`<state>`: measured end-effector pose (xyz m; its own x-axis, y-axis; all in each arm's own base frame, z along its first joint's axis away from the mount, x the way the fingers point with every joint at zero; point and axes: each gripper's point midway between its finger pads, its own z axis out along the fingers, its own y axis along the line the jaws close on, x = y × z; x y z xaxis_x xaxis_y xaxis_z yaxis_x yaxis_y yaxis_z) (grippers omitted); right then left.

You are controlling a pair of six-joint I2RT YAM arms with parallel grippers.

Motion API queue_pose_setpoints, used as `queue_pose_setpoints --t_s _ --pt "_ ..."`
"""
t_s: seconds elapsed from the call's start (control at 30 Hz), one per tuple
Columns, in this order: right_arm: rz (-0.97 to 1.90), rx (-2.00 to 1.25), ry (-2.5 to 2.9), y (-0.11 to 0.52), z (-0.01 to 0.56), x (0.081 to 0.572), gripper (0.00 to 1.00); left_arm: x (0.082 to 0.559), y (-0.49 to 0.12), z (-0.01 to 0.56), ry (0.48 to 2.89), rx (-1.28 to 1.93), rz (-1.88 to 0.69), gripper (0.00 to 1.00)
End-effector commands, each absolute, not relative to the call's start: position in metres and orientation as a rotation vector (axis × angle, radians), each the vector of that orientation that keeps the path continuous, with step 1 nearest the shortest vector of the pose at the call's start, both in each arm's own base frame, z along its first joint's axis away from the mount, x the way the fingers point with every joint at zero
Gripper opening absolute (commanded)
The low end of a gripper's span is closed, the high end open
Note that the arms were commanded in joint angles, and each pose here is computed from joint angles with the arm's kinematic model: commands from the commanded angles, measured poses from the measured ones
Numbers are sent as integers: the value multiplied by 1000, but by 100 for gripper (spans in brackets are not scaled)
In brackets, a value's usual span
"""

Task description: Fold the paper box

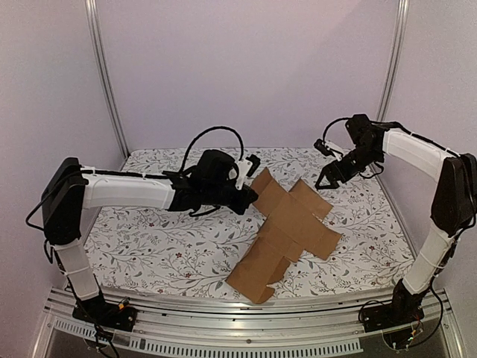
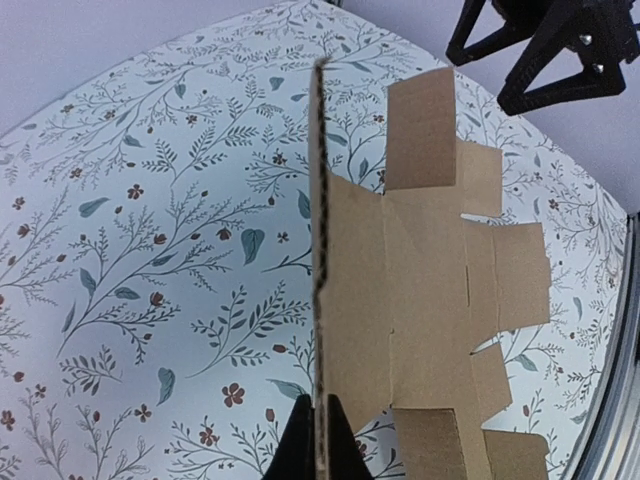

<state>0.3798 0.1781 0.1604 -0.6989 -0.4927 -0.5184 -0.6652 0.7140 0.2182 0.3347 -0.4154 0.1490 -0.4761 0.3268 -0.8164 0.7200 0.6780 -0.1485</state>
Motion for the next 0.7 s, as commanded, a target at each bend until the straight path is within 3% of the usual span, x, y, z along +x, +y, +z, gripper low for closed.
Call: queue_pose_setpoints --t_s 0.0,0.43,0.67 --pt "781 -971 2502 193 176 351 81 329 -421 176 1946 798 -643 0" --pt "896 -986 2541 200 161 339 68 318 -407 193 1875 760 -648 0" --pt "771 -1035 2499 195 156 359 71 310 -411 195 1856 810 -695 0"
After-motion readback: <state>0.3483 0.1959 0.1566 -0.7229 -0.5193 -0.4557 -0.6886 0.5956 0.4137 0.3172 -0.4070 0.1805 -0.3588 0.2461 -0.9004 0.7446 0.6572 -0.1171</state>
